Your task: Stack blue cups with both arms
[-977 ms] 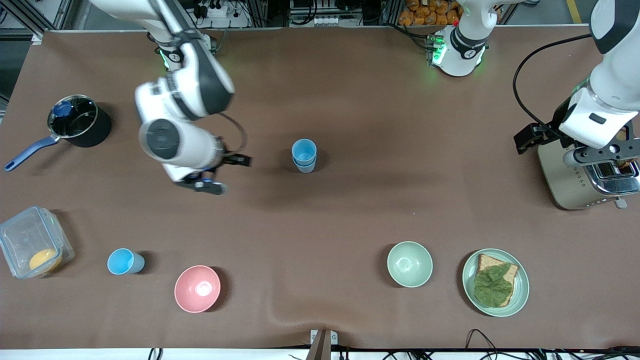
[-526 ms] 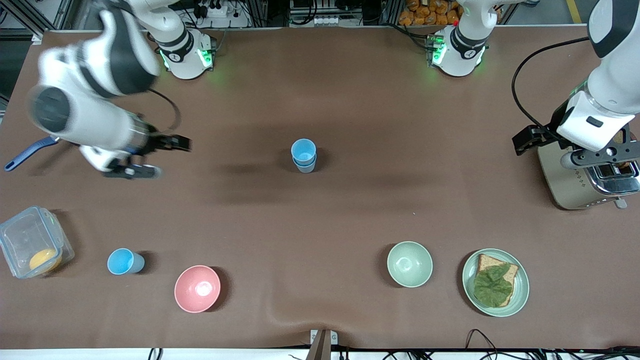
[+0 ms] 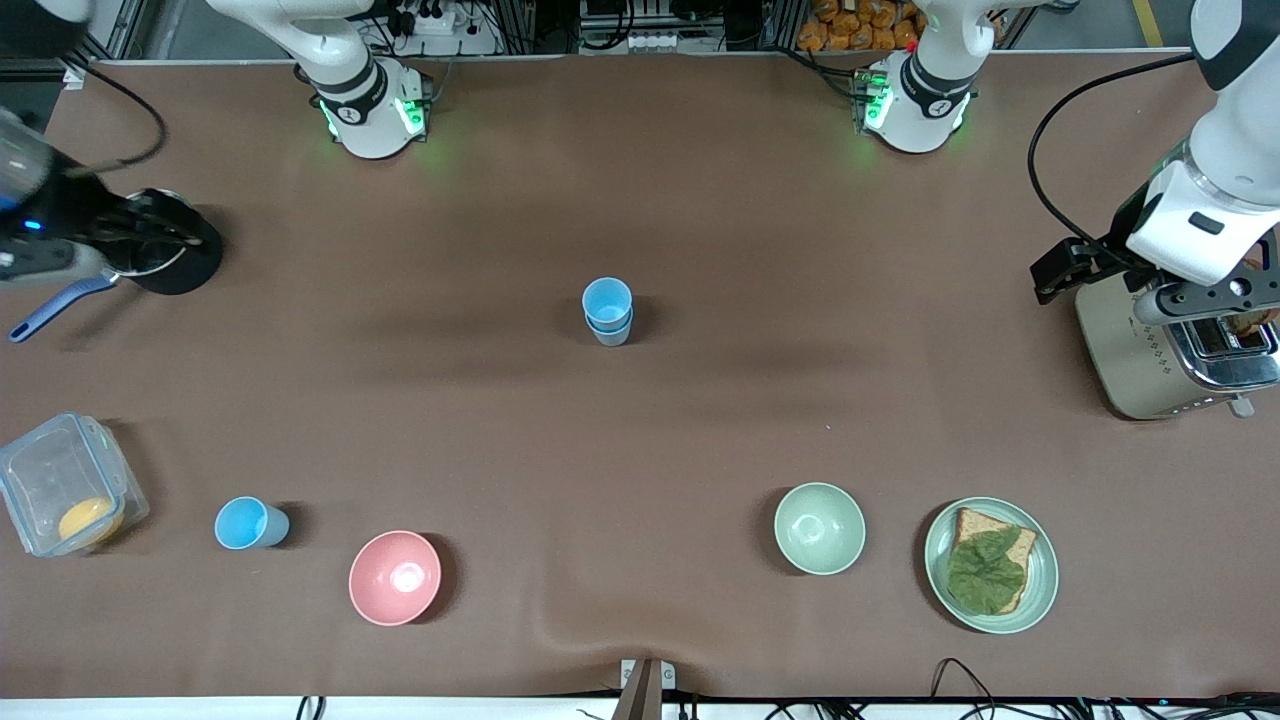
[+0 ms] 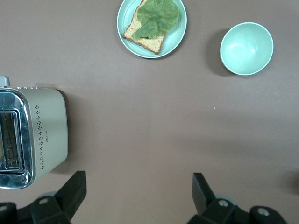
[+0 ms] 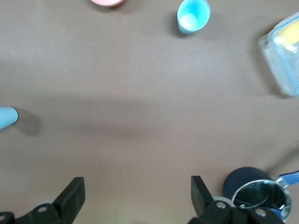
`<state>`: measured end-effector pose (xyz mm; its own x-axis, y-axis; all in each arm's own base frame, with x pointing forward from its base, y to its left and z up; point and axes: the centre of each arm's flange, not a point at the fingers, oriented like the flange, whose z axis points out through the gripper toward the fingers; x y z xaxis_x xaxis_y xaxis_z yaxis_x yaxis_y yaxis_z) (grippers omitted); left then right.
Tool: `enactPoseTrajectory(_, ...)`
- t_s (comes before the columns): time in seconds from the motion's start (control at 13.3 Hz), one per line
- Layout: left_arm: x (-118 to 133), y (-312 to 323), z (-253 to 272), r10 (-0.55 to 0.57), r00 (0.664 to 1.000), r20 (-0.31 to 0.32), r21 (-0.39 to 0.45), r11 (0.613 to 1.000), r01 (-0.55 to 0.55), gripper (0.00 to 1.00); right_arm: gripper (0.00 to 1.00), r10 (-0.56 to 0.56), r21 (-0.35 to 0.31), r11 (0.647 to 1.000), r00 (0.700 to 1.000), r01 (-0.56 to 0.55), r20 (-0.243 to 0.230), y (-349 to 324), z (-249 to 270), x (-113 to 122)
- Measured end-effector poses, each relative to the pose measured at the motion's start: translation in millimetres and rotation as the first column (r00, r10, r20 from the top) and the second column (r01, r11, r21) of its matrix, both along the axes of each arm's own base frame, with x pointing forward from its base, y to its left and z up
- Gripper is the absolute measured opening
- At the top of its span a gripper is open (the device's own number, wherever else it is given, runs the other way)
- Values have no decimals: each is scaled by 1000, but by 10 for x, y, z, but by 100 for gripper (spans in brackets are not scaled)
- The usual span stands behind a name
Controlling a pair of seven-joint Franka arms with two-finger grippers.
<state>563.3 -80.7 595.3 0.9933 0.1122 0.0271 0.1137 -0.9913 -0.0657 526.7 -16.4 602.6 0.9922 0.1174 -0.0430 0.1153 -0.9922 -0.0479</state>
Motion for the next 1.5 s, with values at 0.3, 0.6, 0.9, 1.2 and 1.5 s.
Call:
enactPoseTrajectory(0.3,24,-12,-52,-2,1000,-9,-2,1000,2,100,100,-34,-1,999,999,34,13,-65,317,-41)
enactPoseTrajectory(0.6,40,48,32,-37,999,6,-3,999,37,100,100,-79,-4,997,997,79,4,-63,400,-71)
enactPoseTrajectory(0.9,51,107,149,-99,995,21,-2,995,99,100,100,-79,-4,997,997,79,-4,-53,390,-76)
enactPoseTrajectory(1.2,7,60,282,-108,994,13,-1,994,108,100,100,-83,-5,997,996,83,-18,-64,375,-88)
enactPoseTrajectory(1.5,-8,18,322,-115,993,12,-2,993,115,100,100,-84,-5,996,996,84,-31,-69,359,-99)
